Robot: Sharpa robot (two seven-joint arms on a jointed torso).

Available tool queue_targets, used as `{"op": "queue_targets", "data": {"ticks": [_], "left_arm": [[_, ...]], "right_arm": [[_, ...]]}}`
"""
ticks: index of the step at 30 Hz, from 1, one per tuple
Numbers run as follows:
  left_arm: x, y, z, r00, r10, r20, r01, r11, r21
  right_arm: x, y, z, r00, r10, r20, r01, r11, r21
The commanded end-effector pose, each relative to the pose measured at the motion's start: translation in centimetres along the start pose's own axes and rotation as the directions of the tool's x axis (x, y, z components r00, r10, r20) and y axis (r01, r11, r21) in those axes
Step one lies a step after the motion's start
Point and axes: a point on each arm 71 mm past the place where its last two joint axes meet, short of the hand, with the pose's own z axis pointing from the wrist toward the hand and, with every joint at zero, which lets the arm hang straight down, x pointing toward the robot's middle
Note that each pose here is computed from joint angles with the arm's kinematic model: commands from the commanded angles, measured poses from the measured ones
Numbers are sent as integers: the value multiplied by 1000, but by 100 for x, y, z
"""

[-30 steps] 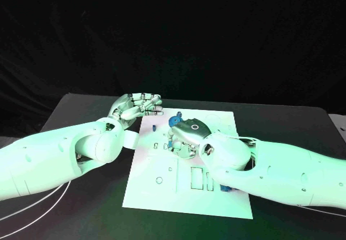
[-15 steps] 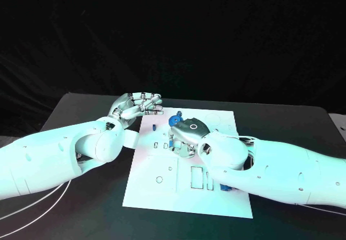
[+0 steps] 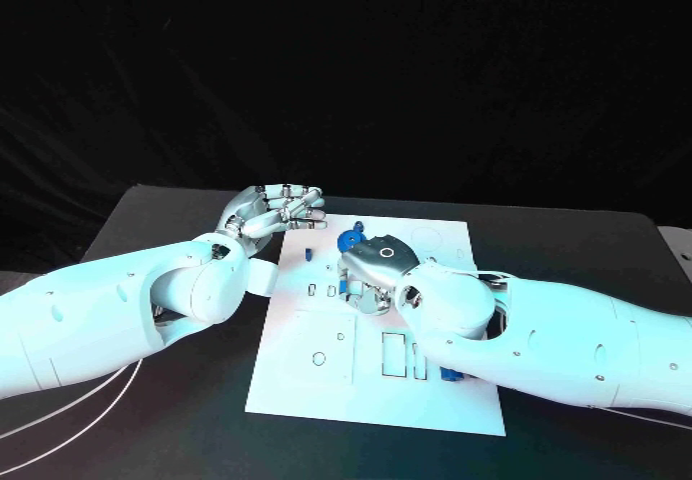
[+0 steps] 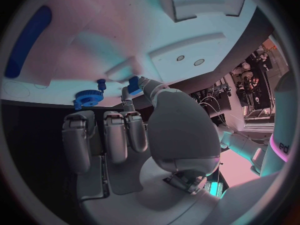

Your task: Assemble the parts on the task board

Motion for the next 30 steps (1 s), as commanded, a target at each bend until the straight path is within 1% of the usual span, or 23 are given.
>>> {"op": "queue_targets", "data": {"ticks": [1, 10, 30], "left_arm": [[25, -10, 5, 1000, -10, -18, 10, 1000, 7], [21, -9, 6, 1000, -9, -17, 9, 1000, 6], [16, -9, 5, 1000, -9, -16, 9, 1000, 5]], "right_arm": [[5, 4, 3, 1000, -24, -5, 24, 1000, 0], [-2, 11, 5, 1000, -19, 4, 19, 1000, -4], [-2, 22, 10, 1000, -18, 5, 19, 1000, -11]]}}
